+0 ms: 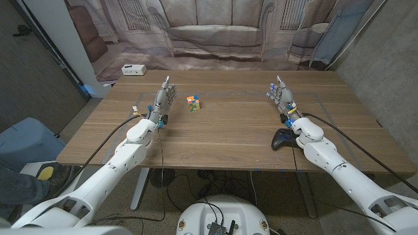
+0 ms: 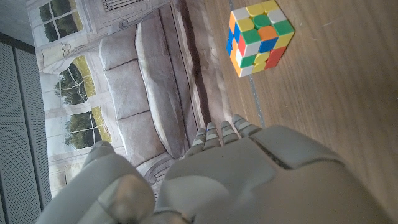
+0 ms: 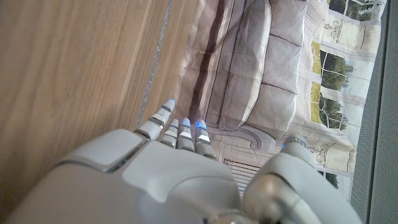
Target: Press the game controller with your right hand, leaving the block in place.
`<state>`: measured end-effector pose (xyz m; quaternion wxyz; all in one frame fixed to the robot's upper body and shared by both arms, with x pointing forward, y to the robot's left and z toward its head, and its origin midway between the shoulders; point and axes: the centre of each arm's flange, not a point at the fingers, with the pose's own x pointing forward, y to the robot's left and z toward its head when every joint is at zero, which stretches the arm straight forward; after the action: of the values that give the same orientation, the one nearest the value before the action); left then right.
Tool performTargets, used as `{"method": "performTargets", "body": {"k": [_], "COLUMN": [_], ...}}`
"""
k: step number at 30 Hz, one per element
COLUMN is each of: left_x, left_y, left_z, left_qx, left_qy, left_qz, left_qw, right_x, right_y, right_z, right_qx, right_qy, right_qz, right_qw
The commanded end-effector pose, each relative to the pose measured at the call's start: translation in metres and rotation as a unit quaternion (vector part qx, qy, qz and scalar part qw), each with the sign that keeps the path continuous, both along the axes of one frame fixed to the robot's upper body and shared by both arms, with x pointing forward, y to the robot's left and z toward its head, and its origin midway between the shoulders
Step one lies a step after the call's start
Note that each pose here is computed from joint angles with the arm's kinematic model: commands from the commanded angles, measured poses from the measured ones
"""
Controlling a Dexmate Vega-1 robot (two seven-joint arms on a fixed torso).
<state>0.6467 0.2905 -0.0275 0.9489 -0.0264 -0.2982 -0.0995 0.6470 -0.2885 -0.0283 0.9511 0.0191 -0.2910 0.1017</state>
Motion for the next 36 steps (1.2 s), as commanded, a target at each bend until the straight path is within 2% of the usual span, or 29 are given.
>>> {"method": "performTargets", "body": {"k": [1,13,25,36], "left_x": [-0.014,-0.024,-0.04,-0.048], "left_y": [0.0,0.002,0.013,0.016], "left_z": [0.002,0.001,-0.002,-0.003], "left_qx": [-0.005,0.005,0.012,0.023], "left_qy": [-0.012,-0.015,-0.02,-0.019], "left_qz": [0.005,0.008,0.015,0.023], "left_qw": [1.0,1.0,1.0,0.999], "right_x": [-0.008,-0.018,-0.035,-0.049], "right_y": [0.001,-0.002,-0.002,-0.006], "right_z": [-0.002,-0.001,0.008,0.007], "right_qx": [0.002,0.008,-0.011,-0.02], "right_qy": [-0.012,-0.035,-0.056,-0.072], "right_qz": [0.006,0.002,-0.002,0.004], "right_qw": [0.9999,0.9994,0.9984,0.9972]}}
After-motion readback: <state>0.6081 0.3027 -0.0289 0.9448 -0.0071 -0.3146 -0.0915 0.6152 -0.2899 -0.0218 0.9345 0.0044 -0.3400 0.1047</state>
